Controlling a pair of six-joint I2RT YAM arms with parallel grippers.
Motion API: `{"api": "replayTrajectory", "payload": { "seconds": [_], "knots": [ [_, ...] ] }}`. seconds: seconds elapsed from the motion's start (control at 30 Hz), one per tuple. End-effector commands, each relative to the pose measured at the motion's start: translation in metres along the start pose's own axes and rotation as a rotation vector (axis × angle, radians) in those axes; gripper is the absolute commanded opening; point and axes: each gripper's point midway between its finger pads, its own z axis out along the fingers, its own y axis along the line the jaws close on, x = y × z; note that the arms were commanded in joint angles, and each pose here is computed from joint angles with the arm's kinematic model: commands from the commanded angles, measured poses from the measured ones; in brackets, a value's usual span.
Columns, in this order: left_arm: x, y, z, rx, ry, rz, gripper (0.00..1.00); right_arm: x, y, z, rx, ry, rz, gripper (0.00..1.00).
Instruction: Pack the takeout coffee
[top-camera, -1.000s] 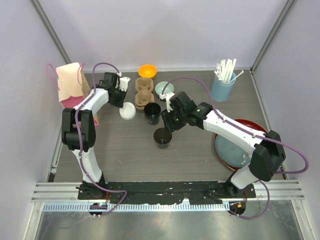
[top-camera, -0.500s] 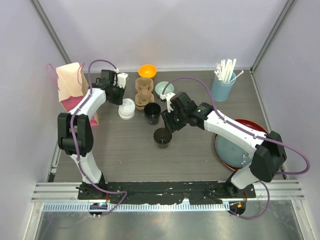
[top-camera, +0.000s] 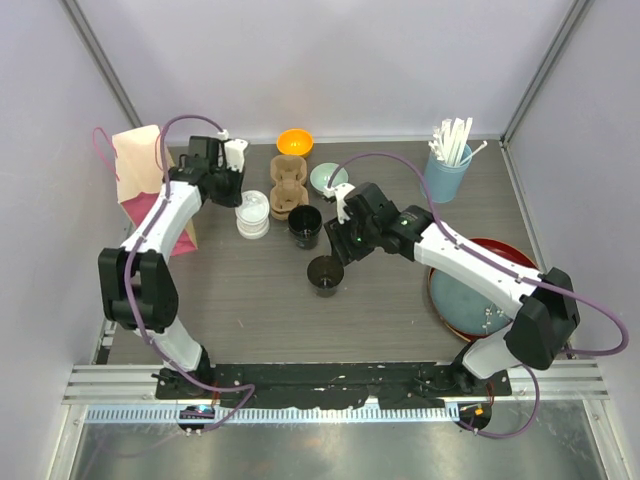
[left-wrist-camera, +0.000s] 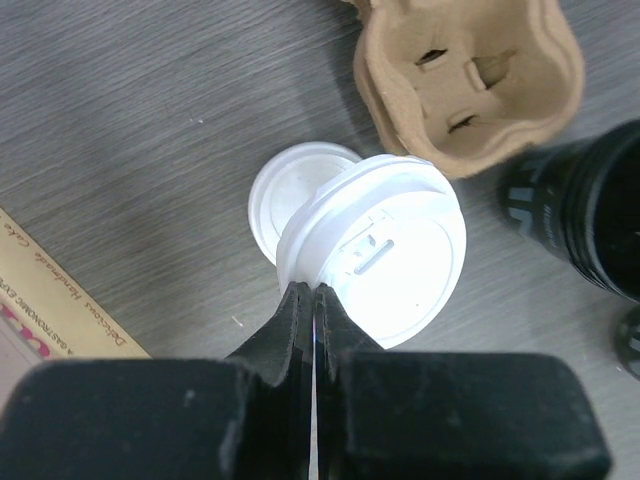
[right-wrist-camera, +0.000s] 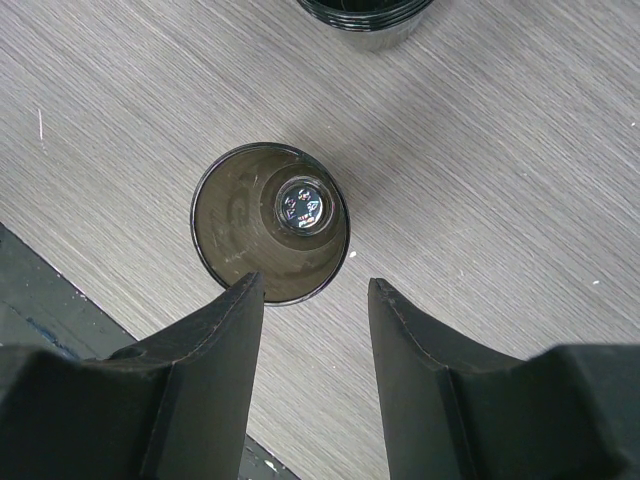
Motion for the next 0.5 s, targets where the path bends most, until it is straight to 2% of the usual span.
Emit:
{"api": "replayTrajectory", "payload": {
  "seconds": [0.0, 0.2, 0.37, 0.47],
  "knots": [
    [-0.009, -0.023, -0.045, 0.077, -0.061, -0.028, 0.0, -0.018, 0.003, -0.025, 0.003, -0.089, 0.009, 0.51],
    [0.005, -0.057, -0.085, 0.185, -0.058, -0.03, 0.0, -0.035, 0.005, -0.045, 0.008, -0.17, 0.048, 0.53],
    [0.025, -0.094, -0.103, 0.312, 0.019, -0.028, 0.0, -0.044, 0.005, -0.055, 0.011, -0.205, 0.068, 0.55],
    [0.035, -0.122, -0.109, 0.37, 0.06, 0.021, 0.0, -0.042, 0.0, -0.058, 0.024, -0.213, 0.088, 0.56]
  ]
}}
